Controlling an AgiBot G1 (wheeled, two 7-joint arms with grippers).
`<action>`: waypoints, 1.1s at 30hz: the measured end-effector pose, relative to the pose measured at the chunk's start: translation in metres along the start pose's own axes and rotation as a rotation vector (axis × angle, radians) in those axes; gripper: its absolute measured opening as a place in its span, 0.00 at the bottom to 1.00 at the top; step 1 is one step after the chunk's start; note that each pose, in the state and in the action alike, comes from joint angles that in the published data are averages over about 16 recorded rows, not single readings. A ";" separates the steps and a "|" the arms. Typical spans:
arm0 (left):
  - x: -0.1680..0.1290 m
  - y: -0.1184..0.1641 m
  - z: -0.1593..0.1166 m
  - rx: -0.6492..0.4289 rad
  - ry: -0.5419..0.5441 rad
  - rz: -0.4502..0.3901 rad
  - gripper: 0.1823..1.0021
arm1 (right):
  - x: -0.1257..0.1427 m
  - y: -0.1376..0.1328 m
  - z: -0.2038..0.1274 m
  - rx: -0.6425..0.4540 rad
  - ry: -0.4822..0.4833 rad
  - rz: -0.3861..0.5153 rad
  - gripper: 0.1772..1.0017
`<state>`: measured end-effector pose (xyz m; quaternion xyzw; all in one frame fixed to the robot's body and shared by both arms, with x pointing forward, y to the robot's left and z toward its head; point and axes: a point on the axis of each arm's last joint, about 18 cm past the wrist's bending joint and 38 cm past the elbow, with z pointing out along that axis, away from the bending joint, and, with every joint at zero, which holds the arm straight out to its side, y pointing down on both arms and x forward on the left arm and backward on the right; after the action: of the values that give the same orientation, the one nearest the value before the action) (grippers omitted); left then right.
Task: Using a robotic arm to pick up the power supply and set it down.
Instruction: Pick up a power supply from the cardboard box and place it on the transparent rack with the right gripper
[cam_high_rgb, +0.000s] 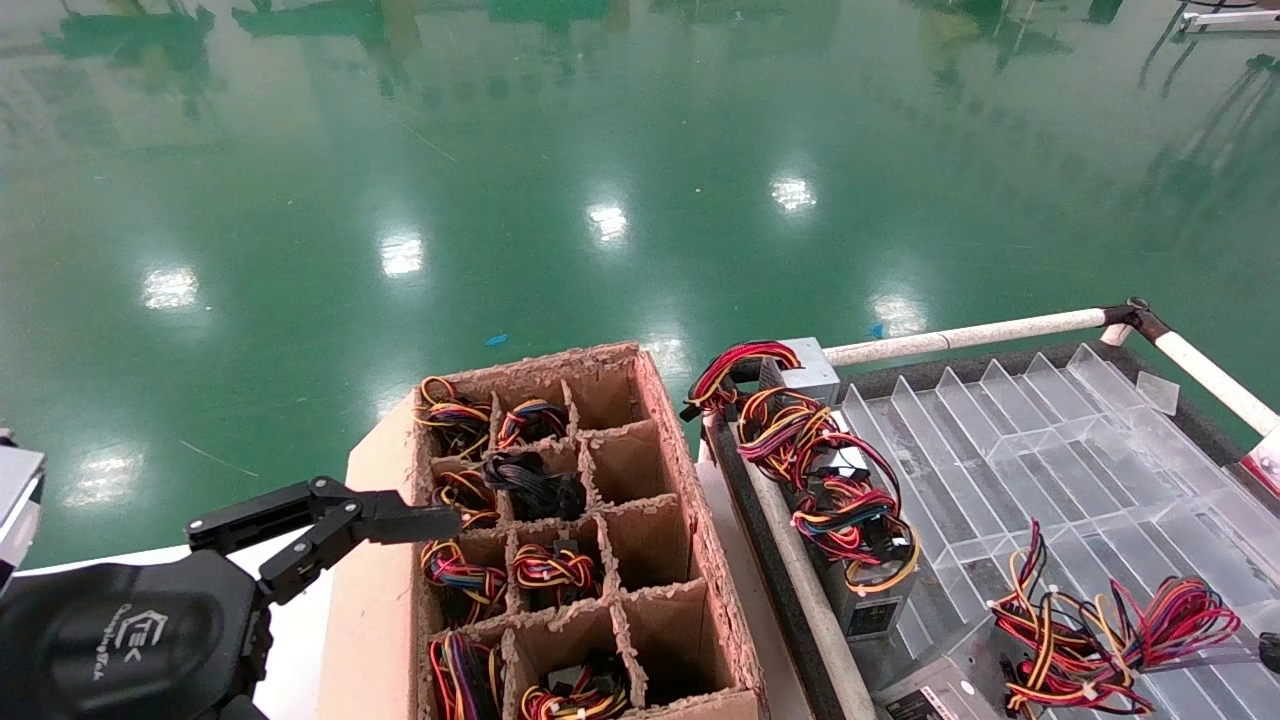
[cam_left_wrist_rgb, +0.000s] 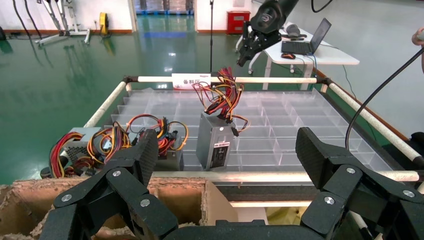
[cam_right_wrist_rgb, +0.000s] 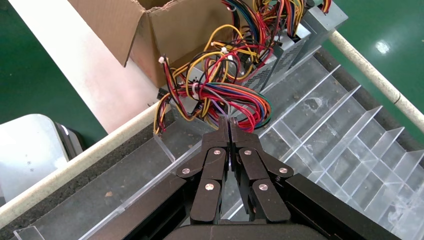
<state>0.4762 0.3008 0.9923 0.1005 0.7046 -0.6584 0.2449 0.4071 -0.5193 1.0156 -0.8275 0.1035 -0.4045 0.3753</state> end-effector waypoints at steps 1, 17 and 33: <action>0.000 0.000 0.000 0.000 0.000 0.000 1.00 | -0.001 -0.001 0.000 -0.001 -0.002 -0.002 0.02; 0.000 0.000 0.000 0.000 0.000 0.000 1.00 | -0.020 -0.001 -0.006 -0.026 -0.005 0.004 0.02; 0.000 0.000 0.000 0.000 0.000 0.000 1.00 | -0.021 -0.006 -0.015 -0.049 0.041 0.015 0.02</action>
<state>0.4762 0.3008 0.9923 0.1005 0.7046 -0.6584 0.2449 0.3811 -0.5130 1.0133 -0.8270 0.1275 -0.4160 0.3559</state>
